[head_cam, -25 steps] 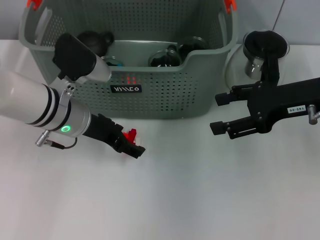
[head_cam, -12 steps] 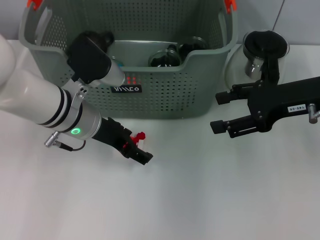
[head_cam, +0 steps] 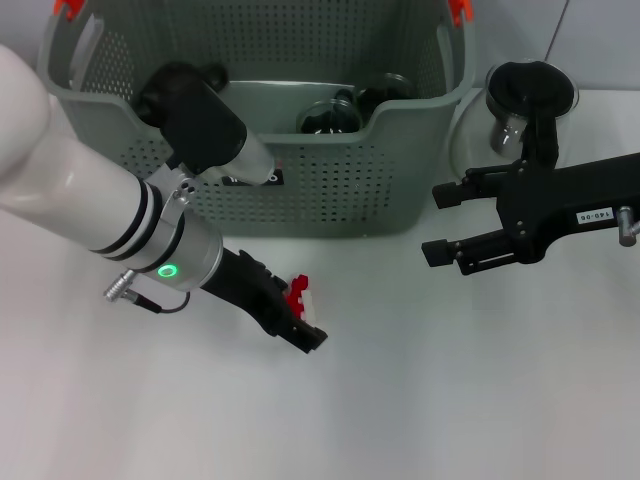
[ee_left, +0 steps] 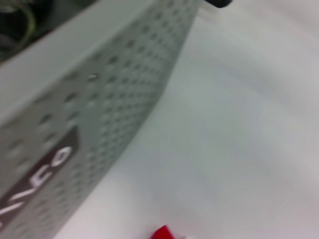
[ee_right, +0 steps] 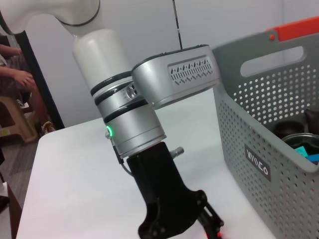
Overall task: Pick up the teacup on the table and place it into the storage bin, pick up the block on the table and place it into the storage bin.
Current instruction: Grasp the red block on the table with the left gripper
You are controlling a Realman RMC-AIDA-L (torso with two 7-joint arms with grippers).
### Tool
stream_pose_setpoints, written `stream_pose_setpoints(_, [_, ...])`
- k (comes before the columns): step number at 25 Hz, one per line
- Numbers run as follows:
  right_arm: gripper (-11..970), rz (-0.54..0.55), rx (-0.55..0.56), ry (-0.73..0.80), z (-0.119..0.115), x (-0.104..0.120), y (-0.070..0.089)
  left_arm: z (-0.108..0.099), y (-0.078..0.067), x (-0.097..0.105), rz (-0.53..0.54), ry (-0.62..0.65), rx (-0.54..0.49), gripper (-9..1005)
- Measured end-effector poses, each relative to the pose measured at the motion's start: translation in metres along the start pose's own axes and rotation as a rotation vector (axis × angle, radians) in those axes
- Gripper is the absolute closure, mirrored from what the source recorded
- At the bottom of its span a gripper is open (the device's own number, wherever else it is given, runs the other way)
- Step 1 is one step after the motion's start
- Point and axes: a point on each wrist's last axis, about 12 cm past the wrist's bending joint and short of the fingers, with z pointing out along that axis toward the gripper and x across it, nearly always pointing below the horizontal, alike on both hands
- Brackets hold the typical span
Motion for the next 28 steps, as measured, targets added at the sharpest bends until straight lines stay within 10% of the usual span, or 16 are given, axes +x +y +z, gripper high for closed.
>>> stream_pose_setpoints(8, [81, -0.001, -0.001, 0.0, 0.0, -0.001, 0.0, -0.011, -0.012, -0.008, 0.034, -0.011, 0.089, 48])
stream_pose_setpoints(28, [81, -0.009, 0.002, -0.003, 0.003, -0.002, -0.001, -0.035, 0.011, 0.004, 0.11, 0.095, -0.113, 49])
